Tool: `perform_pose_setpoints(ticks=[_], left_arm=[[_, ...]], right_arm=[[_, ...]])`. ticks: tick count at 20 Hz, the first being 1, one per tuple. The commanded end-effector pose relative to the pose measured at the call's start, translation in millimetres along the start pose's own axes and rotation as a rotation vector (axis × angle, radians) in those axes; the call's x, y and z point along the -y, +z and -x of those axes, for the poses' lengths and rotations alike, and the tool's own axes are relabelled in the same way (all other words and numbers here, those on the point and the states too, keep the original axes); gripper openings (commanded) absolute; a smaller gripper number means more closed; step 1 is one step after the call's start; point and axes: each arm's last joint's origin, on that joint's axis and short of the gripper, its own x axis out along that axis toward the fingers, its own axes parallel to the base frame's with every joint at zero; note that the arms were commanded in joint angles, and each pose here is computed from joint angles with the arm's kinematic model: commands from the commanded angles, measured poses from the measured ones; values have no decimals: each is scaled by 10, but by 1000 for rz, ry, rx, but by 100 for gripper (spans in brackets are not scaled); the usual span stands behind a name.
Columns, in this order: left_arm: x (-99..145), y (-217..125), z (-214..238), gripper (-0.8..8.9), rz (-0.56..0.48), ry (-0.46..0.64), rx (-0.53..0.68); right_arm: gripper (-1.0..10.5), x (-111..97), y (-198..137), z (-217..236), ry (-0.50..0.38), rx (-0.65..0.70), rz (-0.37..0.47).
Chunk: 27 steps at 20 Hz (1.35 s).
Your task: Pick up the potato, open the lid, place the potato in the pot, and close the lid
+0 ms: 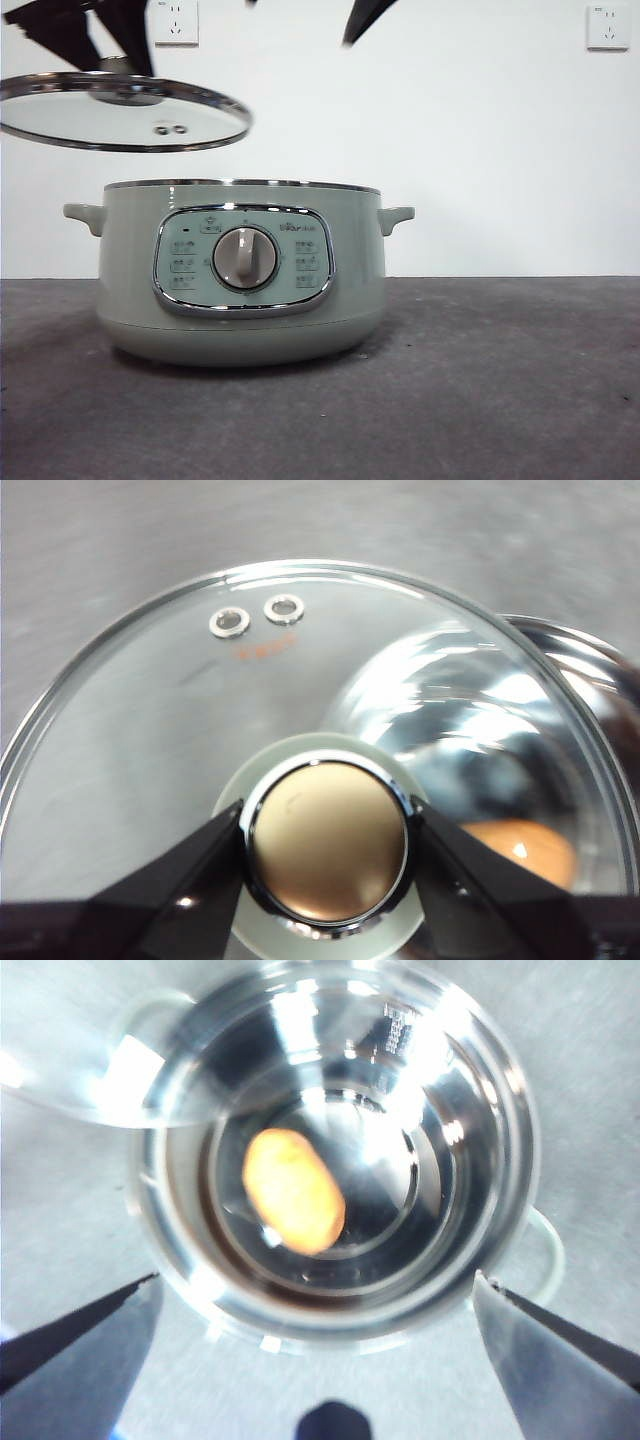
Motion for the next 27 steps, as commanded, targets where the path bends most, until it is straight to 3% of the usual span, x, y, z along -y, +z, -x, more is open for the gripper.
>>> perform_pose_setpoints(ticks=[1,4,7,13,21,27], left_arm=[[152,54,99,-9,-35,-31,57],[399,44,69,-9,-84,-84,38],[604,23,43,-9,-129,-128,22],[887,-8,-20,-9,-191,-187,-4],[995,-49,-269,-9,-225,-202,-86],[994,-40,-461,-9,-227,-155,-106]], right_arm=[[755,3,-240,228,-2,-23,2],[755,29,-732,381,-56,-84,8],[755,45,-1196,462,-69,-50,-6],[755,59,-1895,548,-70,-39,-95],[755,63,-2238,819,-49,37,-174],[755,63,-2277,878,-41,67,-173]])
